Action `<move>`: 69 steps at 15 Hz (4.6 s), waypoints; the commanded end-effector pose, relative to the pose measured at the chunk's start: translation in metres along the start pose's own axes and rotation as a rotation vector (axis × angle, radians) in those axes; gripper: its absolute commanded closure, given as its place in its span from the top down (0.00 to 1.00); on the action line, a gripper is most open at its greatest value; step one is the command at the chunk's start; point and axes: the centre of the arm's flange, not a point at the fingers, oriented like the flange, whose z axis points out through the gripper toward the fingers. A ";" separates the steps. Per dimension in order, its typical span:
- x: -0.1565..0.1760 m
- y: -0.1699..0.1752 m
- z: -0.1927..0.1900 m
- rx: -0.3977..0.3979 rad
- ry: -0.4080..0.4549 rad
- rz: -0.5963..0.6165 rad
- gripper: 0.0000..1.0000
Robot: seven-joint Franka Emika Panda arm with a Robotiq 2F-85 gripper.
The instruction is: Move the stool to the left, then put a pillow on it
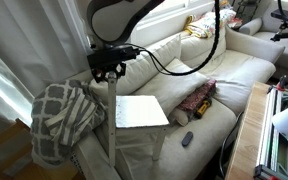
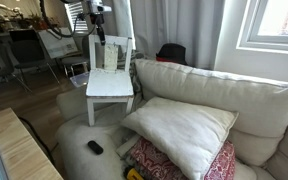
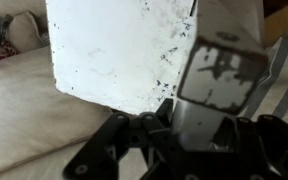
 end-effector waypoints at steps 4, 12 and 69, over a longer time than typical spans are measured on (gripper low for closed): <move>-0.045 -0.035 -0.025 -0.031 0.077 -0.267 0.06; -0.061 -0.054 -0.048 -0.088 0.118 -0.528 0.06; 0.141 0.358 0.243 -0.083 -0.245 0.253 1.00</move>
